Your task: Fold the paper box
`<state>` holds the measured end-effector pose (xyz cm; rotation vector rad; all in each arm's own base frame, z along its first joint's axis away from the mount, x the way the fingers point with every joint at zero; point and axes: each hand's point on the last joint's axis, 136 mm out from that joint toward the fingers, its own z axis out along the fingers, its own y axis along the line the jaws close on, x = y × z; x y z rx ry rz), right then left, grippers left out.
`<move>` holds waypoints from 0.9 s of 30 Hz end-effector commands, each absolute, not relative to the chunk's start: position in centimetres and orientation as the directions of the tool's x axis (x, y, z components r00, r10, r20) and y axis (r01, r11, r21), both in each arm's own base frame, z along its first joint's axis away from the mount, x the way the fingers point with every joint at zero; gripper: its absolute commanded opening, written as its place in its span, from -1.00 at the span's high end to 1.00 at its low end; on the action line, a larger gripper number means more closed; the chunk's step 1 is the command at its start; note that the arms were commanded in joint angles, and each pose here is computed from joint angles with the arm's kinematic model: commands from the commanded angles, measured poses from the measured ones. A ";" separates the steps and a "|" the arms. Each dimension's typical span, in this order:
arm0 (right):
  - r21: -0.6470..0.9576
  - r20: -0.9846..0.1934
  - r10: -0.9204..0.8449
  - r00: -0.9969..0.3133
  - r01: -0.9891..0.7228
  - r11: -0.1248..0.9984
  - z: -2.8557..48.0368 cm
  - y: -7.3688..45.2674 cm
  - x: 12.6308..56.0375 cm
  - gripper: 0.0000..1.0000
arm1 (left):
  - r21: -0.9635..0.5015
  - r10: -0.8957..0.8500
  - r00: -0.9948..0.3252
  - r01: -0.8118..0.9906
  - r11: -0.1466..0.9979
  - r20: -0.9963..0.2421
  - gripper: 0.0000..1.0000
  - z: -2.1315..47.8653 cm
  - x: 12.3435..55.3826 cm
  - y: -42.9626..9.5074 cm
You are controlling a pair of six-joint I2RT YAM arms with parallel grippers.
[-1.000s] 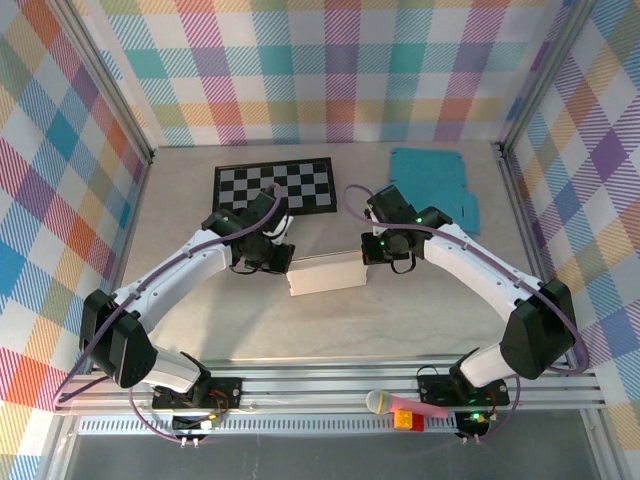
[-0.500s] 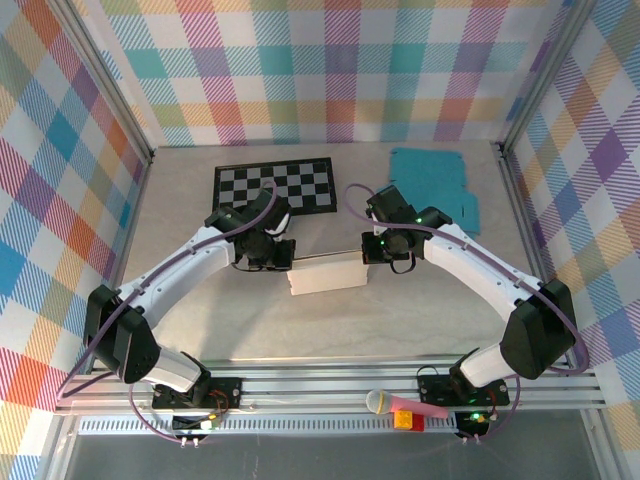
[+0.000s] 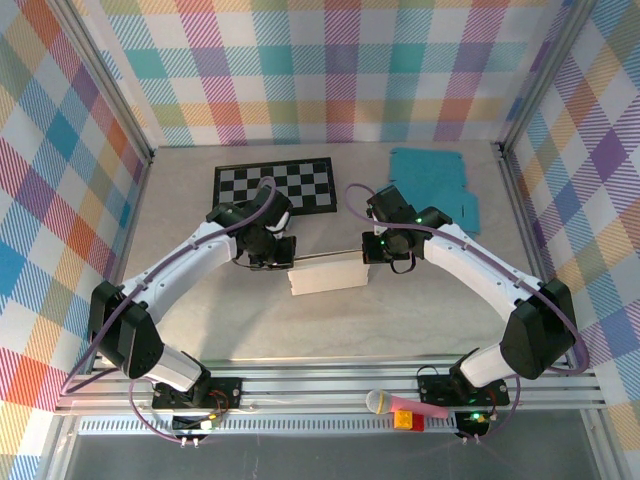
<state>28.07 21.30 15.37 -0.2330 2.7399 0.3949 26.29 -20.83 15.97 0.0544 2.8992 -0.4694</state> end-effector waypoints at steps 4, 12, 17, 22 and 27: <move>0.243 -0.338 -0.118 -0.934 -0.208 0.948 15.1 21.5 27.3 1.00 | -0.366 -0.015 -0.987 0.046 0.929 -0.161 1.00 16.7 26.1 -21.2; 0.241 -0.337 -0.120 -0.934 -0.209 0.948 15.1 21.5 27.4 1.00 | -0.406 -0.025 -0.991 0.029 0.913 -0.128 1.00 16.7 26.3 -21.0; 0.243 -0.334 -0.118 -0.935 -0.206 0.948 15.0 21.6 27.5 1.00 | -0.415 -0.023 -0.993 0.026 0.910 -0.113 1.00 16.2 26.2 -21.1; 0.242 -0.332 -0.118 -0.936 -0.206 0.948 14.9 21.6 27.5 1.00 | -0.411 -0.019 -0.994 0.027 0.911 -0.107 1.00 15.6 26.0 -20.9; 0.239 -0.329 -0.122 -0.937 -0.208 0.949 14.7 21.6 27.5 1.00 | -0.396 -0.005 -0.995 0.036 0.918 -0.102 1.00 15.1 25.7 -20.6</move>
